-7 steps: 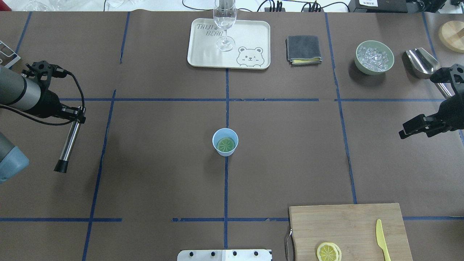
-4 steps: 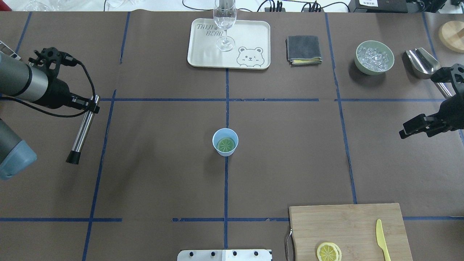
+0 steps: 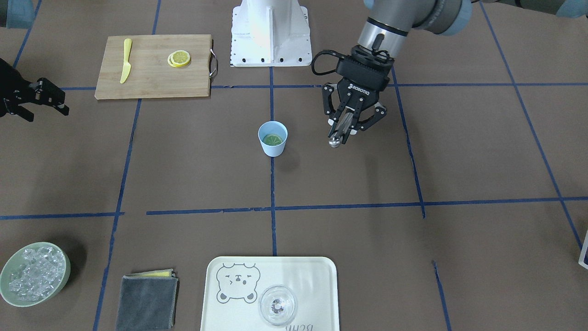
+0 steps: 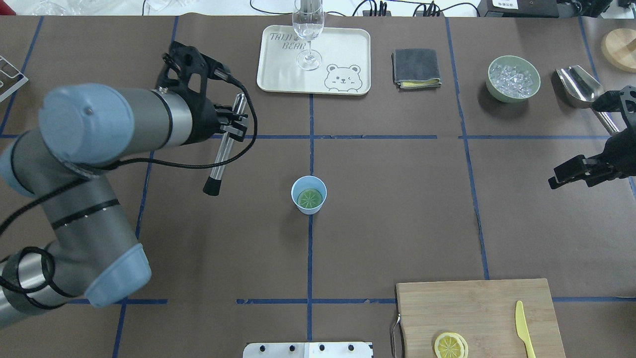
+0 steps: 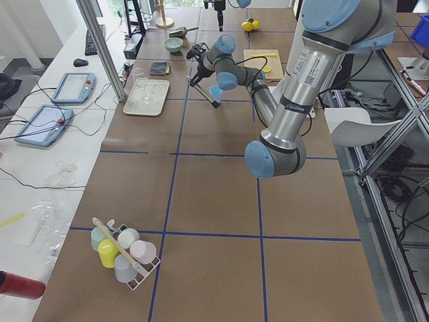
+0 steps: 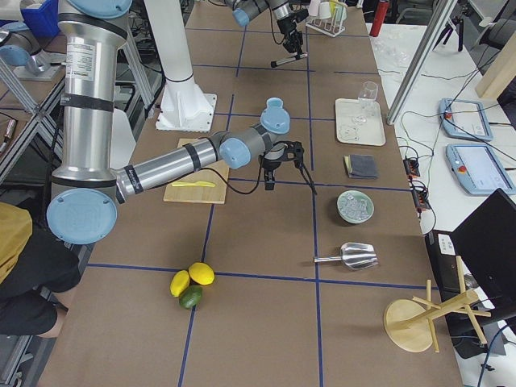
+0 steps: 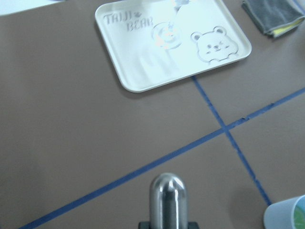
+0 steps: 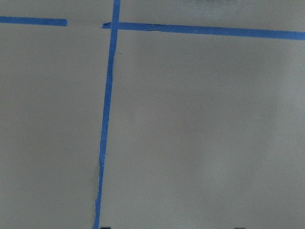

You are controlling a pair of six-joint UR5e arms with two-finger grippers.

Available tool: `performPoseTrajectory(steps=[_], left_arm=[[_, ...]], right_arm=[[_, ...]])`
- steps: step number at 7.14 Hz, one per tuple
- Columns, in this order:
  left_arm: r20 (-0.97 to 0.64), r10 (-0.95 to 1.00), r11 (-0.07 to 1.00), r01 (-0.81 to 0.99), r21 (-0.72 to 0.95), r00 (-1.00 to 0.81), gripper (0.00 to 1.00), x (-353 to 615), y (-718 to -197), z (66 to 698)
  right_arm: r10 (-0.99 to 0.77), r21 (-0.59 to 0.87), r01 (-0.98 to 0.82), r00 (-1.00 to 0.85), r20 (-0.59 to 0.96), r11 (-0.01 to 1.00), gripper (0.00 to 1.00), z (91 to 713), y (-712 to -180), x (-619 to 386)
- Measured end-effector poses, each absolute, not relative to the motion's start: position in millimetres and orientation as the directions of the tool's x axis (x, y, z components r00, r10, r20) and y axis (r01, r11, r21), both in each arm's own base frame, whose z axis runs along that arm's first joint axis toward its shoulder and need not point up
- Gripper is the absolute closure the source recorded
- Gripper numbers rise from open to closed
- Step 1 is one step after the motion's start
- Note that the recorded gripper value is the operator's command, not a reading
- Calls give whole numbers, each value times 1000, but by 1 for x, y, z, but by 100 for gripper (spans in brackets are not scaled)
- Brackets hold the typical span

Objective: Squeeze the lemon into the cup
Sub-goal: 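Carry the muddler over the blue cup with the left gripper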

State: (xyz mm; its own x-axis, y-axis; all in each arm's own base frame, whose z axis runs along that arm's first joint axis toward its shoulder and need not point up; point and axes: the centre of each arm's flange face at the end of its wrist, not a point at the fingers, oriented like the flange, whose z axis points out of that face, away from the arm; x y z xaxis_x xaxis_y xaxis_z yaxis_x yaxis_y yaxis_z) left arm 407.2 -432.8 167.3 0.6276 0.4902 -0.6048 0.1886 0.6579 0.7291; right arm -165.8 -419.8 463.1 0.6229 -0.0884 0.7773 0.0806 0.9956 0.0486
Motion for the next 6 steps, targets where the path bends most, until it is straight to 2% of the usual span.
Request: performPoseTrajectory(steps=[3, 6], left_arm=[[-620, 498, 527, 356, 771, 606, 100, 435, -408, 131], [-673, 565, 419, 536, 733, 477, 100, 452, -392, 145]], right_arm=[[-83, 45, 77, 613, 786, 996, 10, 461, -420, -162], [-83, 47, 75, 608, 789, 996, 11, 459, -420, -160]])
